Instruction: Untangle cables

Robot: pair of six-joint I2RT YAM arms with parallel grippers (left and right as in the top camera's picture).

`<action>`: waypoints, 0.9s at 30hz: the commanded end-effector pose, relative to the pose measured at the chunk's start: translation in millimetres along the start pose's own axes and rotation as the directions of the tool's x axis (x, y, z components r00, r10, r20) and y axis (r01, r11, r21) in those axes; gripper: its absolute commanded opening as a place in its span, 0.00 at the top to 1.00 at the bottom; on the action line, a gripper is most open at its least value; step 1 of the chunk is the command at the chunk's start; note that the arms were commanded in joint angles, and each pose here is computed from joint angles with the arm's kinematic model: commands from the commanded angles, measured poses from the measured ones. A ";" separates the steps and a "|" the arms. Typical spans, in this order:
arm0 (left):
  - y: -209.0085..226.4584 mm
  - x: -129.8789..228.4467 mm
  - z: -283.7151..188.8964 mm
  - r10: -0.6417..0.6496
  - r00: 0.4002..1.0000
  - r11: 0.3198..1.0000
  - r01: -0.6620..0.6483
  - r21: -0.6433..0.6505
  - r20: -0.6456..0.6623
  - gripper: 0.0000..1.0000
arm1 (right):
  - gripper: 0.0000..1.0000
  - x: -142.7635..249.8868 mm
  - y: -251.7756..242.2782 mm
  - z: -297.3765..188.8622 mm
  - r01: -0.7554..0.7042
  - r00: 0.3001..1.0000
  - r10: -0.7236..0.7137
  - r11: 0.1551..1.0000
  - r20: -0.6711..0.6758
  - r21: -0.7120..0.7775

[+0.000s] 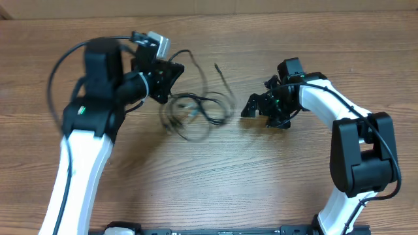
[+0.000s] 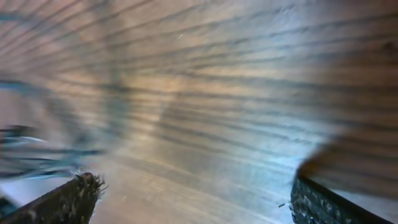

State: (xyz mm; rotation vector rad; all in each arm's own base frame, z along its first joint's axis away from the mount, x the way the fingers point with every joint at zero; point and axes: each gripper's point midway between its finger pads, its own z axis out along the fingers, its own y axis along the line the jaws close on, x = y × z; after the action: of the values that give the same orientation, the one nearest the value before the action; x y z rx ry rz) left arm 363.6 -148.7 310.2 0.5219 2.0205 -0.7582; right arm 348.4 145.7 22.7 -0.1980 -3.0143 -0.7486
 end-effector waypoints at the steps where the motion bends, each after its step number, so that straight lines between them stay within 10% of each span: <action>1: -40.9 -29.9 -42.2 0.073 0.989 0.996 -0.079 0.045 0.125 0.96 | 0.02 -7.3 -8.1 -2.5 -0.027 0.997 0.017 0.991 0.078 0.130; 15: -72.6 -45.5 -83.8 0.152 0.962 0.986 -0.163 0.030 0.227 0.96 | 0.00 18.2 96.0 20.3 0.193 0.981 -0.191 0.964 0.030 -0.182; 27: -69.7 -25.9 -79.8 0.093 0.984 0.994 -0.100 0.041 0.151 0.92 | 0.00 9.0 83.9 27.3 0.194 0.978 -0.189 0.980 0.087 -0.045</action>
State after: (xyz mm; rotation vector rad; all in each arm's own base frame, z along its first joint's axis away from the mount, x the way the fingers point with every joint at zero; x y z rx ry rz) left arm 291.5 -144.1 386.0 0.5670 1.8225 -0.7370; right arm 342.2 243.7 37.5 0.1035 -3.0448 -0.9480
